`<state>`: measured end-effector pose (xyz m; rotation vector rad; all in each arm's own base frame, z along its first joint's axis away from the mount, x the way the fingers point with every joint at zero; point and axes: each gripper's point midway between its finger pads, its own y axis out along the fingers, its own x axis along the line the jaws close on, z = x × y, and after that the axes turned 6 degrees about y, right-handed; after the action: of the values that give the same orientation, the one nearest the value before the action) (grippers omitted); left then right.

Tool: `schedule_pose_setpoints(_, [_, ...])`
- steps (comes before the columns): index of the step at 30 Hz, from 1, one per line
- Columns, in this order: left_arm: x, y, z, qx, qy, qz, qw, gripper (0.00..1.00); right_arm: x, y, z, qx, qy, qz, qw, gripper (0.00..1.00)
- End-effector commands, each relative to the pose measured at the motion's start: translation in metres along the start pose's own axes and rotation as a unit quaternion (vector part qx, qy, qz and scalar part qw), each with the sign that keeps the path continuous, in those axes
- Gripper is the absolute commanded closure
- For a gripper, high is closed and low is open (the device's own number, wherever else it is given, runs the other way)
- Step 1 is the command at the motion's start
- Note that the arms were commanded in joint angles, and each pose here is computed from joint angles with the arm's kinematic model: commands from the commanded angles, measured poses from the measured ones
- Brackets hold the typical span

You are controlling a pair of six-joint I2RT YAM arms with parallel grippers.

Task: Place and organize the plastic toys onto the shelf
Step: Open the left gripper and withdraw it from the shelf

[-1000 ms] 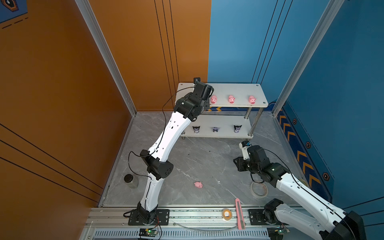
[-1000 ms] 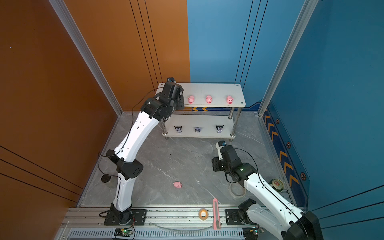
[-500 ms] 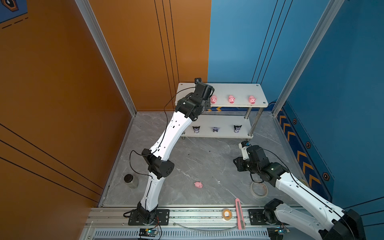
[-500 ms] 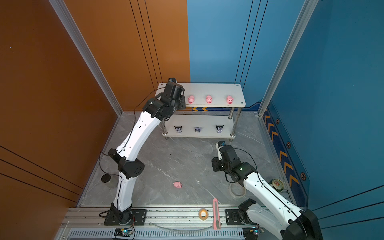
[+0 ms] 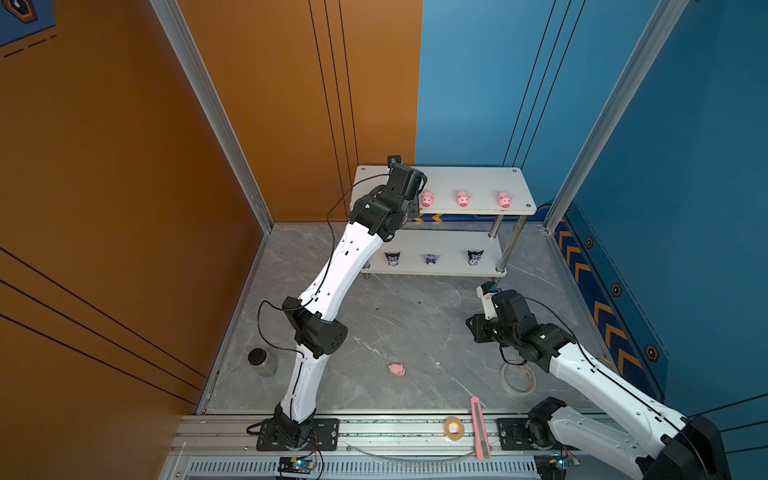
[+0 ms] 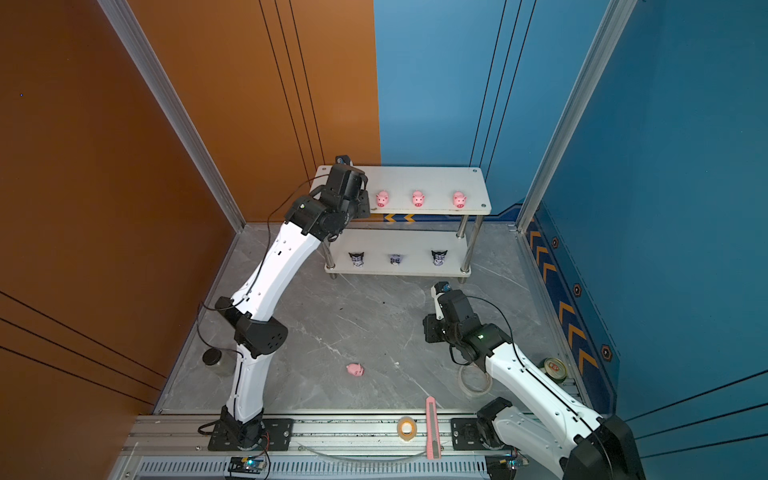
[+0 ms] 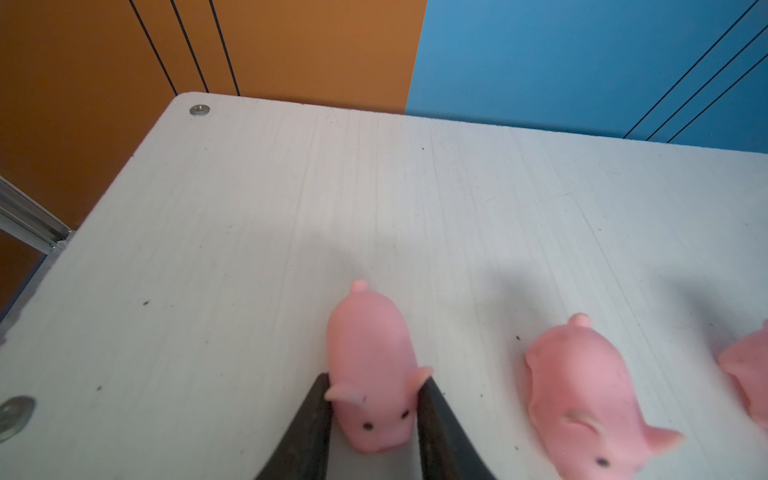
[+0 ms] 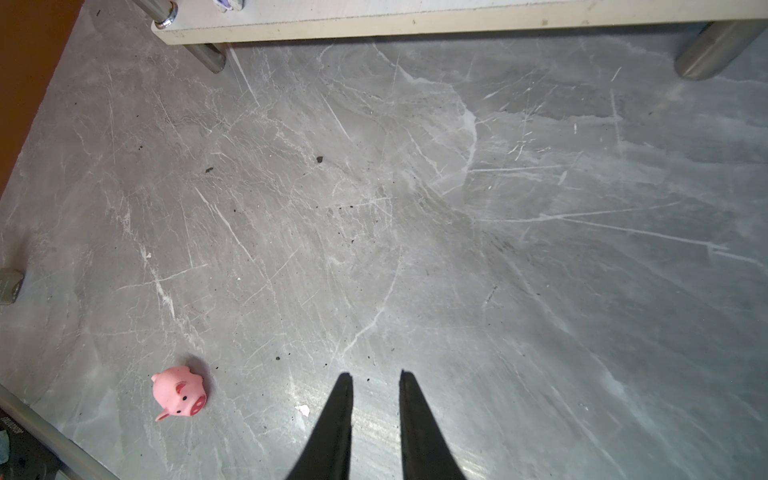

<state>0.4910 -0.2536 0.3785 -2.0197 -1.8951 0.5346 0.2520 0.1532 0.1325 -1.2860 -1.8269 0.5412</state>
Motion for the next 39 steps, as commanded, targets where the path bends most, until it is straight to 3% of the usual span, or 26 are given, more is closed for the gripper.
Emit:
schedule_pose_setpoints(1, [0.020, -0.011, -0.004, 0.000, 0.004, -0.023, 1.000, 0.65, 0.003, -0.003, -0.008, -0.008, -0.007, 0.001, 1.000, 0.77])
schedule_pose_setpoints(14, [0.030, -0.014, -0.004, 0.002, -0.004, -0.034, 0.999, 0.65, 0.003, -0.003, -0.006, -0.007, -0.008, 0.000, 1.000, 0.77])
schedule_pose_setpoints(19, [0.027, -0.010, 0.001, 0.009, -0.005, -0.029, 1.000, 0.50, 0.003, -0.003, -0.007, -0.008, -0.008, 0.001, 1.000, 0.77])
schedule_pose_setpoints(25, [0.028, -0.016, -0.004, 0.003, -0.010, -0.025, 1.000, 0.41, 0.002, -0.003, -0.006, -0.008, -0.008, 0.001, 1.000, 0.77])
schedule_pose_setpoints(31, [0.029, -0.042, -0.018, -0.019, -0.009, -0.019, 1.000, 0.38, 0.005, -0.004, -0.007, -0.009, -0.004, -0.003, 1.000, 0.77])
schedule_pose_setpoints(39, [0.036, -0.109, -0.034, -0.060, 0.013, -0.020, 0.998, 0.34, 0.014, -0.009, -0.004, -0.006, -0.004, -0.016, 1.000, 0.77])
